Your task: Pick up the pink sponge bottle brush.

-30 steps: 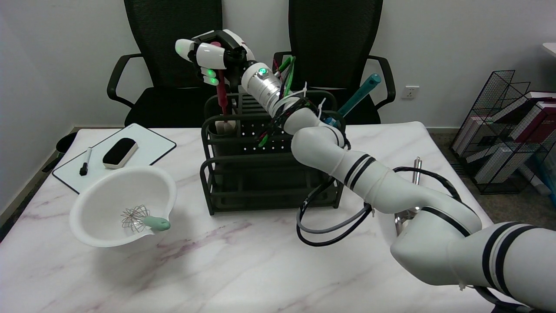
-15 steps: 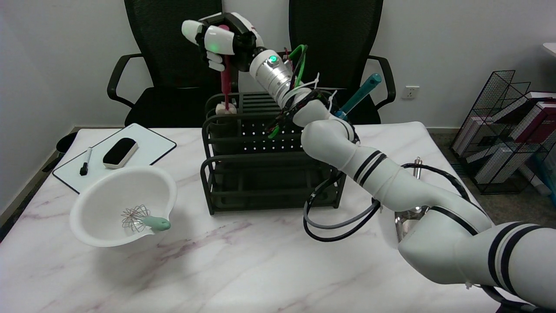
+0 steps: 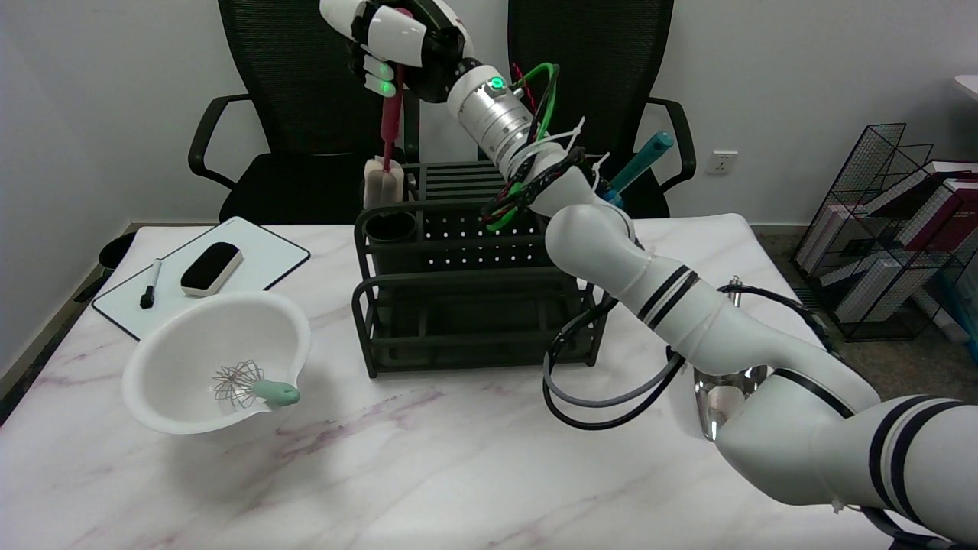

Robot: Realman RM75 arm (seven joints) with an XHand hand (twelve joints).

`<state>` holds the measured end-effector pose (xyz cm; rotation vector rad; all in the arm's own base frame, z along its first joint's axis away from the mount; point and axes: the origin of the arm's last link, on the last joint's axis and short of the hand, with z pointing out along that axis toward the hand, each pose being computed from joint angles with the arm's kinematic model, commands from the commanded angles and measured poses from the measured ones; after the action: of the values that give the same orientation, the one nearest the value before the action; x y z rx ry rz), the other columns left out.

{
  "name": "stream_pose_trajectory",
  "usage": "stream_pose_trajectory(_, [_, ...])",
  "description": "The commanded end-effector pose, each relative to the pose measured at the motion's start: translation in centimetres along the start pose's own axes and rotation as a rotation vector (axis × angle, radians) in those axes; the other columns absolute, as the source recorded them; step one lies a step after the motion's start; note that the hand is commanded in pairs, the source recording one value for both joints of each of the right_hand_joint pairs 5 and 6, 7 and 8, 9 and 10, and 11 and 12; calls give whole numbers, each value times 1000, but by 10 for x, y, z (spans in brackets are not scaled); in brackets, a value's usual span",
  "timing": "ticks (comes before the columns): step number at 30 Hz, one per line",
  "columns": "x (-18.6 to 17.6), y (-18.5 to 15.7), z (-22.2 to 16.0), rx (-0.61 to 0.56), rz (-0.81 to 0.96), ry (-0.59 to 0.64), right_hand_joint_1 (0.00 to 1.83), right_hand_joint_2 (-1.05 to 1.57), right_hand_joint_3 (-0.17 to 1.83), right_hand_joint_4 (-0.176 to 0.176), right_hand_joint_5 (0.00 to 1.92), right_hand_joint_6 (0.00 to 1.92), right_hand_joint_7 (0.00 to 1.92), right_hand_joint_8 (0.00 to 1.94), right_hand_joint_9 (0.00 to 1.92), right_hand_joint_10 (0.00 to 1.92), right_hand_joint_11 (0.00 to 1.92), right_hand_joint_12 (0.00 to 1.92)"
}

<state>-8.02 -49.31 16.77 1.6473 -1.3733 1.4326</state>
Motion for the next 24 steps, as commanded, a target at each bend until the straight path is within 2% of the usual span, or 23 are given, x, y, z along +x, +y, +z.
stream_pose_trajectory(1, [-1,-21,-12,58,85,-17,1037,1571,638,0,1920,1920,1920,1920,1920,1920,1920,1920])
stream_pose_trajectory(12, [-5,-70,-32,155,219,-89,1049,1571,564,0,1920,1920,1920,1920,1920,1920,1920,1920])
stream_pose_trajectory(18, [-16,-79,-50,156,321,-138,1095,1571,482,0,1920,1920,1920,1920,1920,1920,1920,1920])
stream_pose_trajectory(24, [-28,-77,-88,126,419,-183,1091,1571,435,0,1920,1920,1920,1920,1920,1920,1920,1920])
